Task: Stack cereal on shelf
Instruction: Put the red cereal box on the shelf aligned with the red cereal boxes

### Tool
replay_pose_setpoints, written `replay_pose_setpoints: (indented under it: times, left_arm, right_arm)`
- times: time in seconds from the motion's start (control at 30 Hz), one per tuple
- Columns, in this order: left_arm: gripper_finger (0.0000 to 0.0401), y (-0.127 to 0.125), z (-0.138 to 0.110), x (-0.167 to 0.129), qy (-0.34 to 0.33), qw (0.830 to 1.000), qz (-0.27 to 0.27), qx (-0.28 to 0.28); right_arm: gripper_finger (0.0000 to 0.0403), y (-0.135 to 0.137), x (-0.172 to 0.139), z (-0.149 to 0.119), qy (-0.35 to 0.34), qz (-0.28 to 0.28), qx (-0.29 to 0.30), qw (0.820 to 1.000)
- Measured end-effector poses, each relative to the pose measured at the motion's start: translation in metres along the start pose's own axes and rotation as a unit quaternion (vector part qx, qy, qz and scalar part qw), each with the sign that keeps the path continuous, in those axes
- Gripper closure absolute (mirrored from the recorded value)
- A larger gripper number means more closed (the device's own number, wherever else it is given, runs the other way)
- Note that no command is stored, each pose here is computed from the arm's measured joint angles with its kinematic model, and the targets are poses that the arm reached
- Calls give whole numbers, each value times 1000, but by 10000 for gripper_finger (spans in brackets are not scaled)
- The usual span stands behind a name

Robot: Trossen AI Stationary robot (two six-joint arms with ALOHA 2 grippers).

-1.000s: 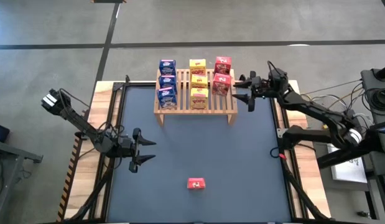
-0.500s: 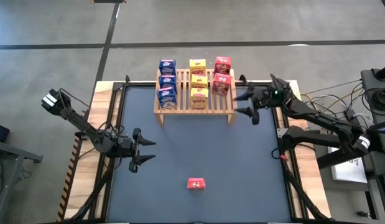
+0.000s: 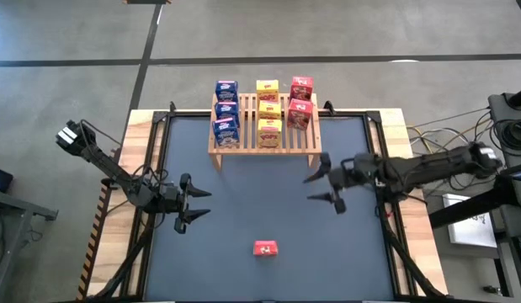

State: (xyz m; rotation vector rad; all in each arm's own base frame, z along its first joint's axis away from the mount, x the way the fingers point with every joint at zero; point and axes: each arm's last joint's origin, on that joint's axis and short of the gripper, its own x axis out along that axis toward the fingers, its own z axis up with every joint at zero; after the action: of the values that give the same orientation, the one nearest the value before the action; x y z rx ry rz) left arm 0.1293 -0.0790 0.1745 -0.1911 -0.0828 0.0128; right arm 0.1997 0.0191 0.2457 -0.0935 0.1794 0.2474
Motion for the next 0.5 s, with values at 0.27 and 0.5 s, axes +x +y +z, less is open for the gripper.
replay_pose_setpoints:
  times: [0.27, 0.5]
  left_arm:
    - [161, 0, 0, 0, 0, 1000, 1, 0]
    - [161, 0, -1, 0, 3, 1000, 2, -5]
  right_arm:
    - [172, 53, 44, -8, -42, 75, 8, 996]
    - [172, 77, 89, -31, 5, 8, 17, 1000]
